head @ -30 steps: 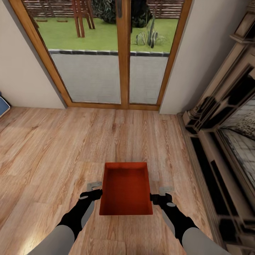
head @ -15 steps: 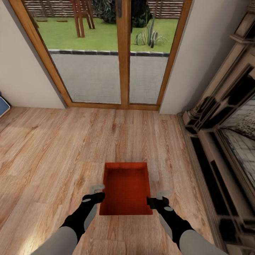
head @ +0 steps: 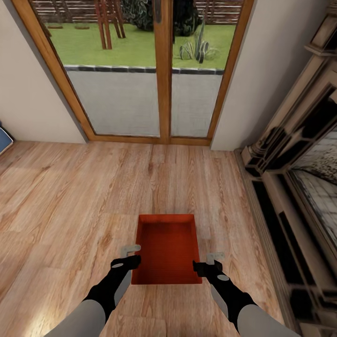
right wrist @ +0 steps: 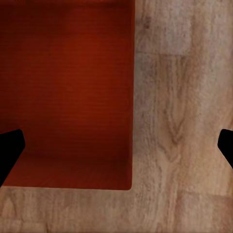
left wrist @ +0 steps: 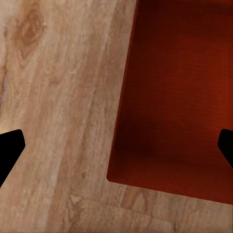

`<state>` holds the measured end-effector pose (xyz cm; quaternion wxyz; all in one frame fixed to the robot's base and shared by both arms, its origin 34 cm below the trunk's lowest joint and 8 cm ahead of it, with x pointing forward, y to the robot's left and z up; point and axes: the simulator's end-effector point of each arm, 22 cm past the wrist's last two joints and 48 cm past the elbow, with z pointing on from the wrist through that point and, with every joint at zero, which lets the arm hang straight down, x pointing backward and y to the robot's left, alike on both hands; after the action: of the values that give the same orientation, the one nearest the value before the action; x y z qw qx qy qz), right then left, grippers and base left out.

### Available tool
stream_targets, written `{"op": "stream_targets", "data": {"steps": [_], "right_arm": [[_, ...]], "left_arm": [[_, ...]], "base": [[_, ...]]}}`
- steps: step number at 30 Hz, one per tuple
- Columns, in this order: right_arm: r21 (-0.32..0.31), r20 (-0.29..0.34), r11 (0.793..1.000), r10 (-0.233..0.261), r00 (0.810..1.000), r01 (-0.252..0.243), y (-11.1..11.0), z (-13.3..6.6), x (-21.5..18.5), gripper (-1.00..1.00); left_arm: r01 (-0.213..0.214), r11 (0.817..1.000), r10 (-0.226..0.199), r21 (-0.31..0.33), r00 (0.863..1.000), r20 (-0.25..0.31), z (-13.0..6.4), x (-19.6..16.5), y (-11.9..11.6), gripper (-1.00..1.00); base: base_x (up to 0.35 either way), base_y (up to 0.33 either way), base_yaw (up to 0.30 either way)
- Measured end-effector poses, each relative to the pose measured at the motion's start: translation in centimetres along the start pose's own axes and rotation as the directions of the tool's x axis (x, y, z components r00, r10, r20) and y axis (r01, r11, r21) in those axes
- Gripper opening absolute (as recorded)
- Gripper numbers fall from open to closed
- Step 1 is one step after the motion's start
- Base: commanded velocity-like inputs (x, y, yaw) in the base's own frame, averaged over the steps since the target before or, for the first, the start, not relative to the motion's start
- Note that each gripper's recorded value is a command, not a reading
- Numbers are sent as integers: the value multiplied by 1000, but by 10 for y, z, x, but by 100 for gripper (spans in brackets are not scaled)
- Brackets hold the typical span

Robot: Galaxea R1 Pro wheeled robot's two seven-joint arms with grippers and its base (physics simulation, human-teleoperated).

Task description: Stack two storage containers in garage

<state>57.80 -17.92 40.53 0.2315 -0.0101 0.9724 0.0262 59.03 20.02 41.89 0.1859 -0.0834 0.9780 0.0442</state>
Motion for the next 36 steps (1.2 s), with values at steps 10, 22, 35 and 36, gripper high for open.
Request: {"op": "stream_targets", "data": {"steps": [10,22,35,36], "right_arm": [[10,2,1000,-2,1000,2,-4,15,9,100],[16,43,1000,-4,999,3,-11,34,10,100],[18,43,1000,-3,999,2,-11,55,25,100],[18,42,1000,-3,999,2,-11,57,26,100]], "left_arm": [[0,1000,0,-1,1000,0,16,7,0,100],[1,1000,-1,-5,1000,10,36,12,1,100],[-86,996,86,2,996,27,57,22,-7,100],[-110,994,110,3,993,31,58,24,-9,100]], "base": [[0,0,0],[0,0,0],[0,0,0],[0,0,0]]}}
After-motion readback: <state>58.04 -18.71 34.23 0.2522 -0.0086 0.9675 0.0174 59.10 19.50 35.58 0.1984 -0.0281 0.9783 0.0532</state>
